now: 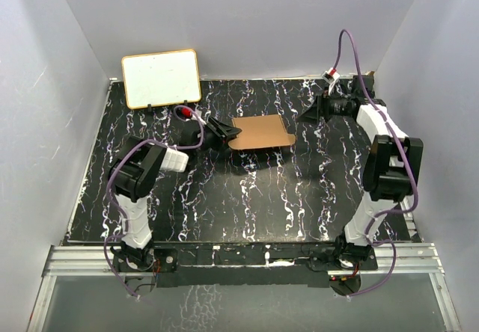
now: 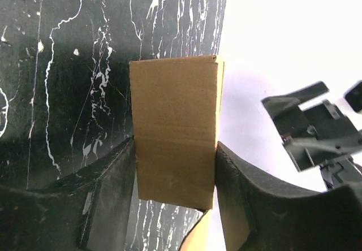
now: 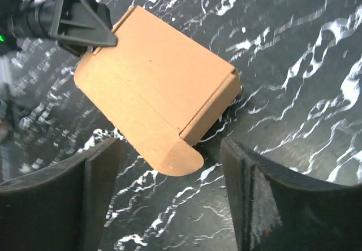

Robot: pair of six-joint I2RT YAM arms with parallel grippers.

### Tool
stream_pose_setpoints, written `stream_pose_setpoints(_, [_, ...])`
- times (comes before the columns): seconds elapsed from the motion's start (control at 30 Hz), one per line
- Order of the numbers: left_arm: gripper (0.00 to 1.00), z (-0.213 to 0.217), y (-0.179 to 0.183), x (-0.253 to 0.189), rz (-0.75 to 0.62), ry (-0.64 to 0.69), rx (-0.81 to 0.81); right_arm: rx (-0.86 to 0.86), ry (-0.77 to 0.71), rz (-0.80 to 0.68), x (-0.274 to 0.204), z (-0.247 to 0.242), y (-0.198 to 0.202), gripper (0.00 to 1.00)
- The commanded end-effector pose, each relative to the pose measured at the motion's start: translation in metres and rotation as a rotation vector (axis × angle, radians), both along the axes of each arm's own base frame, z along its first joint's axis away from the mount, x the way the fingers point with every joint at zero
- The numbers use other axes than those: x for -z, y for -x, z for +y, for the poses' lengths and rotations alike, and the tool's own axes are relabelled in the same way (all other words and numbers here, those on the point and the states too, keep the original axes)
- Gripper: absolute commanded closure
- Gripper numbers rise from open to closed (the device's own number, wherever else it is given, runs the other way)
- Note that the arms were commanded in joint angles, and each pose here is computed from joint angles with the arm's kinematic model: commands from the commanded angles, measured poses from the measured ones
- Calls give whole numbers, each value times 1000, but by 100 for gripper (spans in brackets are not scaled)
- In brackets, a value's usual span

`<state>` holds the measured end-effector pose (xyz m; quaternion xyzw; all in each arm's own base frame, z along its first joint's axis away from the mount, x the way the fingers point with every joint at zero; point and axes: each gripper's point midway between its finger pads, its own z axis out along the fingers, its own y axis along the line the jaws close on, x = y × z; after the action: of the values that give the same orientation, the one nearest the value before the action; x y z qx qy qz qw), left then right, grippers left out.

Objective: Fold the paper box

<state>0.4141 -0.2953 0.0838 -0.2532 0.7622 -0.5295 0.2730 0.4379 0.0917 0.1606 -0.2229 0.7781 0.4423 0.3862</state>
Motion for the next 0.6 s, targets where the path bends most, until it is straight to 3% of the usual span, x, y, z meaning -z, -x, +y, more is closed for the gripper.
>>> stream_pose_setpoints(0.0, [69, 6, 0, -40, 37, 43, -30, -167, 117, -437, -52, 23, 20, 12])
stream_pose_setpoints(0.03, [68, 8, 0, -38, 69, 22, -46, -217, 120, -533, -62, 30, 32, 3])
stream_pose_setpoints(0.07, [68, 12, 1, -34, 110, -7, -64, -252, 119, -593, -60, 36, 40, 1])
stream_pose_setpoints(0.17, [68, 22, 4, -31, 199, -79, -109, -284, 175, -753, -67, 52, 55, 0])
stream_pose_setpoints(0.27, [68, 29, 7, -34, 267, -127, -135, -324, 325, -844, -59, 75, 56, 0])
stream_pose_setpoints(0.43, [69, 26, 8, -43, 320, -108, -116, -334, 543, -961, -43, 103, 47, 0])
stream_pose_setpoints(0.57, [70, 25, 7, -52, 335, -101, -113, -301, 633, -1059, -38, 113, 39, 0])
